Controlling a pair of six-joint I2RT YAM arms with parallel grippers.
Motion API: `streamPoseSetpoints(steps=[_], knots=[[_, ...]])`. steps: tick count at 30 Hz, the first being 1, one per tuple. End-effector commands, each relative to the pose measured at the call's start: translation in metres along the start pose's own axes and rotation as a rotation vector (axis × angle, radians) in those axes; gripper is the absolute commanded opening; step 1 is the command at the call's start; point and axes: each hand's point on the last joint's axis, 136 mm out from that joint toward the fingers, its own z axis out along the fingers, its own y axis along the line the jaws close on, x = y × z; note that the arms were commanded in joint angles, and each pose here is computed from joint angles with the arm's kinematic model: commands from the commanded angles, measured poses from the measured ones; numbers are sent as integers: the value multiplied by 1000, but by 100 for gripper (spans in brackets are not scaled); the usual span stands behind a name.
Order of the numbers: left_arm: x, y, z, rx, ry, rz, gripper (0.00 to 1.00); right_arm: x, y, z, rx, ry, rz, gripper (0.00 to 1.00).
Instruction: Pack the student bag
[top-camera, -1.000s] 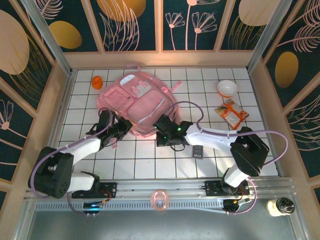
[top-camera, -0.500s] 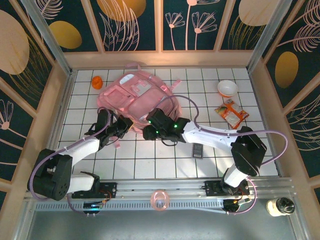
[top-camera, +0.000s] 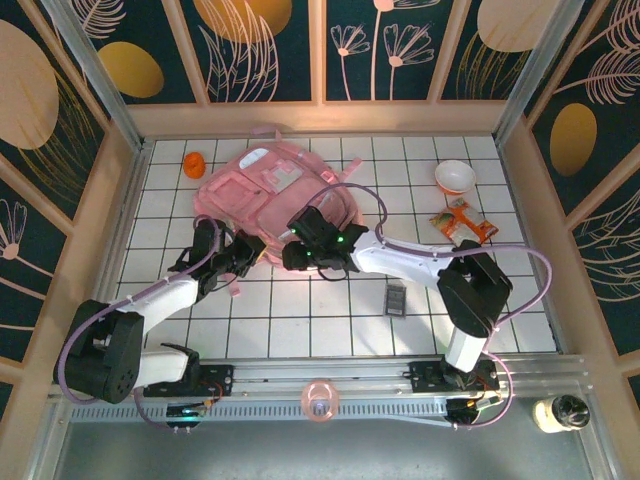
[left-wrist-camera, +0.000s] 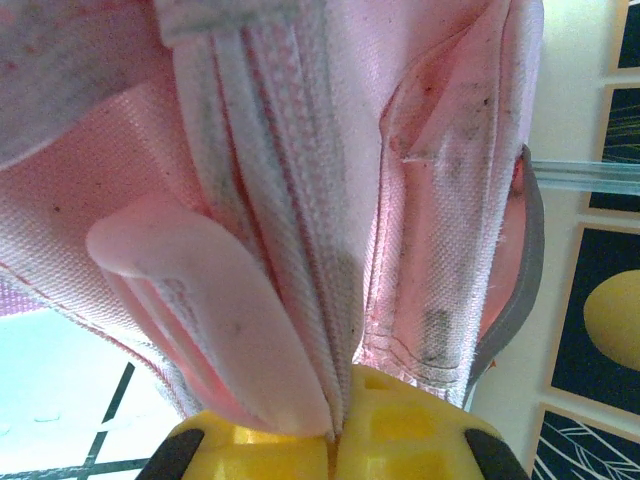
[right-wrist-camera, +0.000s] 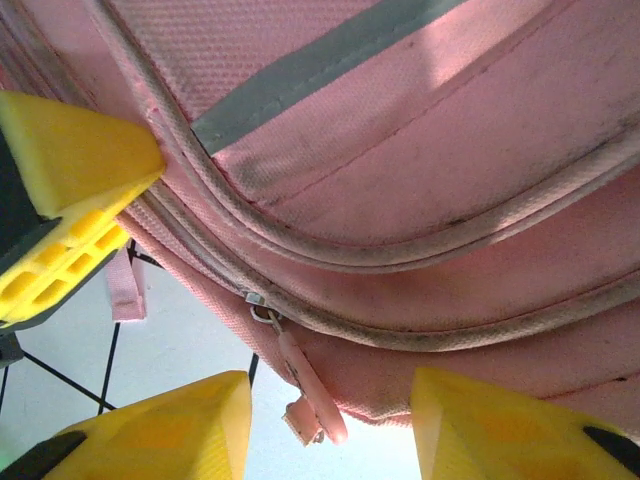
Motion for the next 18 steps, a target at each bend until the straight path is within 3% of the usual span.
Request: streamPoseSetpoints(steps=[1, 8, 15, 18], knots=[[-3, -27, -6, 106, -11, 29, 0, 0, 11, 6, -44, 23, -15, 43], [-3, -26, -5, 106, -10, 28, 0, -1, 18, 9, -74, 27, -12, 24], [-3, -27, -4, 115, -8, 19, 0, 4, 17, 14, -66, 39, -15, 24], [-3, -27, -4, 116, -7, 19, 0, 5, 17, 16, -63, 43, -14, 18]])
